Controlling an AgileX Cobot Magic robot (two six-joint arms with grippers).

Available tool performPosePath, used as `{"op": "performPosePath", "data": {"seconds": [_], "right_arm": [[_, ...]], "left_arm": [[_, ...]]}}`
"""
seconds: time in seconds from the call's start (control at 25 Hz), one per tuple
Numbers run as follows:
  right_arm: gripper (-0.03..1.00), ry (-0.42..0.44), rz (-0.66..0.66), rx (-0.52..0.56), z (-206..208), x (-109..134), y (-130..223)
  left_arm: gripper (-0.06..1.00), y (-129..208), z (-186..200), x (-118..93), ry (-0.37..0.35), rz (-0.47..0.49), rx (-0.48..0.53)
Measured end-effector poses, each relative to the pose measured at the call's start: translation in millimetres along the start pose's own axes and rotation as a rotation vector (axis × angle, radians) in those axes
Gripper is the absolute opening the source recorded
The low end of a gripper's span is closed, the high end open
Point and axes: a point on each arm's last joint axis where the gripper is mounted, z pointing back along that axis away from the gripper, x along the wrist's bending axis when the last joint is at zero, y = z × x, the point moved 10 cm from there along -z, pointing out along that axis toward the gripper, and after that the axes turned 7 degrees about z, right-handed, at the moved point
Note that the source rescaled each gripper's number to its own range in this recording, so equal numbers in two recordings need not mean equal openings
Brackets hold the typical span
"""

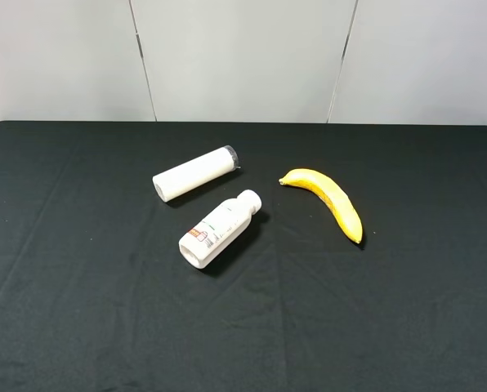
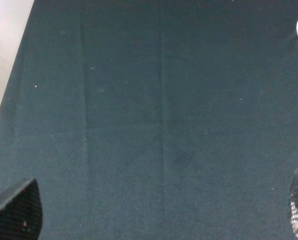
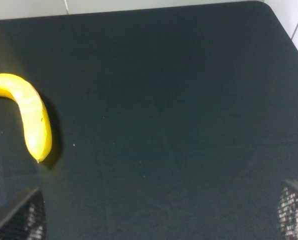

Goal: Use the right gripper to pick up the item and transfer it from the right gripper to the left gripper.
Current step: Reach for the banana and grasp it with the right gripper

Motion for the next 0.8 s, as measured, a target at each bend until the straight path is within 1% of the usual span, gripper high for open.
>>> {"op": "performPosePath", "data": {"seconds": [0.8], "right_arm": [[1.0,-0.004,-0.002,0.0,0.0,0.7,0.0]], "left_arm": [[0.97,0.0,0.0,0.0,0.0,0.0,0.0]]}}
